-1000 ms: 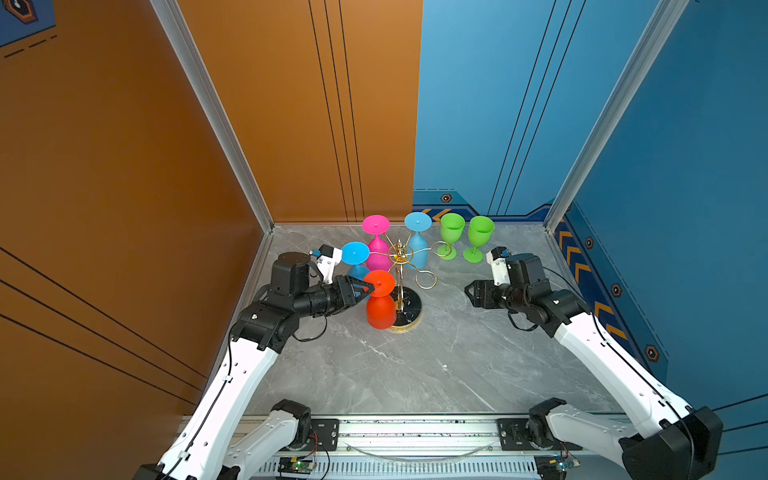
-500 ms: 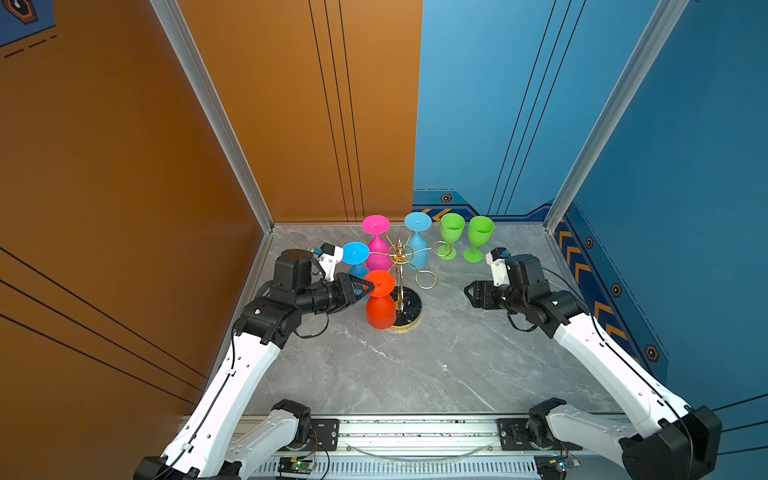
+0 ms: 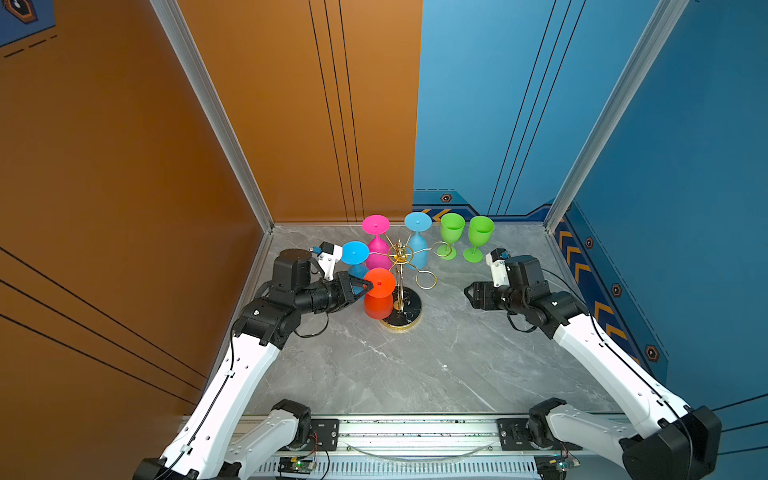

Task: Take the wine glass off the wine glass rack
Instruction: 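Close the left gripper on the red glass foot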

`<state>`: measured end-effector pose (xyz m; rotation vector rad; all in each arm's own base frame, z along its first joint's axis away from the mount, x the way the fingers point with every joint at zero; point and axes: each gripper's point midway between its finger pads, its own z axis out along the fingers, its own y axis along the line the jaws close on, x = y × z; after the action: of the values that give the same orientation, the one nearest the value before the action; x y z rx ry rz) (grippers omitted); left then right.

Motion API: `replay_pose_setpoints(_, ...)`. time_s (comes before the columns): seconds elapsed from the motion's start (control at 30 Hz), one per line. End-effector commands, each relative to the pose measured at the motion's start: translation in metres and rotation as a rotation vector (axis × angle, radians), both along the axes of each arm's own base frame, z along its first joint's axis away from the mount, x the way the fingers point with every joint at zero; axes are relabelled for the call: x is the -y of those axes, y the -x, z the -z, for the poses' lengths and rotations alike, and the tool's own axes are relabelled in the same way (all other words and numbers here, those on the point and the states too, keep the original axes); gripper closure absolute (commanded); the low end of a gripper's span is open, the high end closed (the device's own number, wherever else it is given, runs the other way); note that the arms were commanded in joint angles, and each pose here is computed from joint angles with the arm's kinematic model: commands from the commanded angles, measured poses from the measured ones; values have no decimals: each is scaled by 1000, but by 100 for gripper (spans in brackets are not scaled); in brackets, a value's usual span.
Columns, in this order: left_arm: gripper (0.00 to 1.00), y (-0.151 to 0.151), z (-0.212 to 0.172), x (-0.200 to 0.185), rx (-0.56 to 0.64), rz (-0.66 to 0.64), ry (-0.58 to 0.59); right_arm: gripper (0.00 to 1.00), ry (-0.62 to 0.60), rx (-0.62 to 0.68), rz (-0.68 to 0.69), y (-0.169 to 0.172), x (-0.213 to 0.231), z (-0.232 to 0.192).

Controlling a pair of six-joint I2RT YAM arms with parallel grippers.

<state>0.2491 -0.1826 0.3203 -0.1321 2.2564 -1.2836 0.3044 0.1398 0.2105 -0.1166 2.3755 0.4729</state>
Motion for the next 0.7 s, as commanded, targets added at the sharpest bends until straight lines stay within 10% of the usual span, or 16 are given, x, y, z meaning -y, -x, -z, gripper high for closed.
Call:
replay_pose_setpoints(0.0,87,3,-11,-2,29,-11,5,23,-7,20,16,1,1,-4)
replay_pose_setpoints(0.67,100,3,-22,-3,7,-40,64,23,-5,23,18,2,2,0)
